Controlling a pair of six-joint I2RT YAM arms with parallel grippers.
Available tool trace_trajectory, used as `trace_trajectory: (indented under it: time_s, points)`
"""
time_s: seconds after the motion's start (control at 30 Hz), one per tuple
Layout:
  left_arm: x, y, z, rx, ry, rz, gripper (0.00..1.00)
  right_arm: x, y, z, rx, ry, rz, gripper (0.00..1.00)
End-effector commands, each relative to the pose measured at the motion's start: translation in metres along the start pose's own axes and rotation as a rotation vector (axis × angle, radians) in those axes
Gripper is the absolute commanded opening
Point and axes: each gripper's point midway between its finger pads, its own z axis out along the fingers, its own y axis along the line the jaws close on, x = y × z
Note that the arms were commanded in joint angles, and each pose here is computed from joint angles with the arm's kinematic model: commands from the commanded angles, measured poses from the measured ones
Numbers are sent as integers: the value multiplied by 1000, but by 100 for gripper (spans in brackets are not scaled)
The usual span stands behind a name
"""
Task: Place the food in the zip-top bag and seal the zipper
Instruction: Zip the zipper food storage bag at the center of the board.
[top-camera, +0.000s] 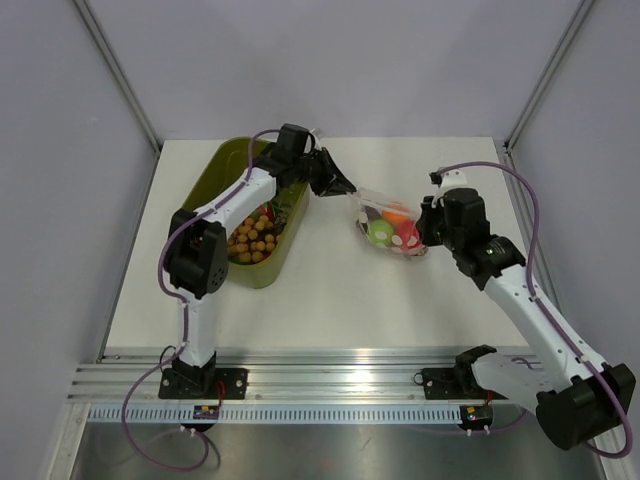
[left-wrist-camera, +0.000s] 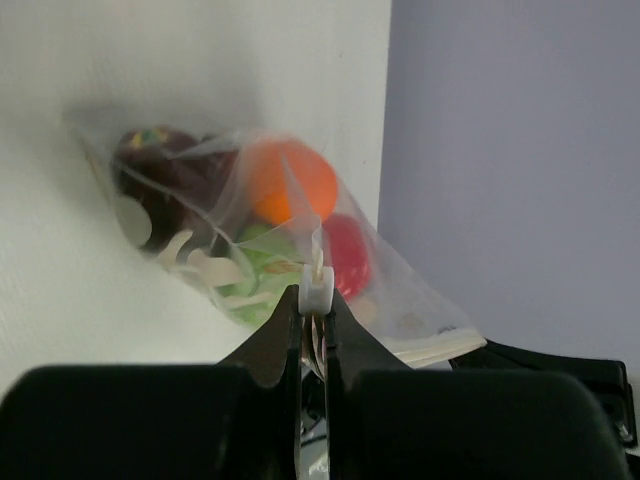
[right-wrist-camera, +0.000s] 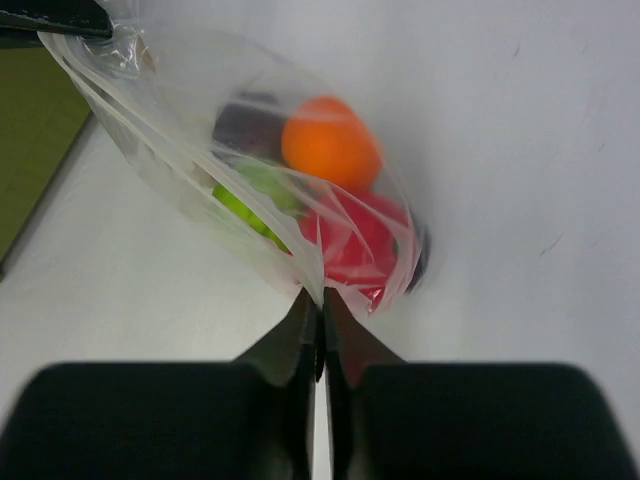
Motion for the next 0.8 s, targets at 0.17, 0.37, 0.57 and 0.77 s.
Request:
trace_trajectory:
  time_s: [0.17,0.37,0.57,0.77]
  points:
    - [26,-33,-44,54,-46,138,0,9,27,-60,-188,30,61,58]
    - [26,-48,-51,30,-81,127,0,-21,47,-91,-297,30,-26,63]
    - [32,-51,-50,-18,-106,101,0,-15,66,-77,-295,86,-143,69]
    - [30,-49,-51,-62,-132,79,0,-17,93,-59,-262,102,-255,75]
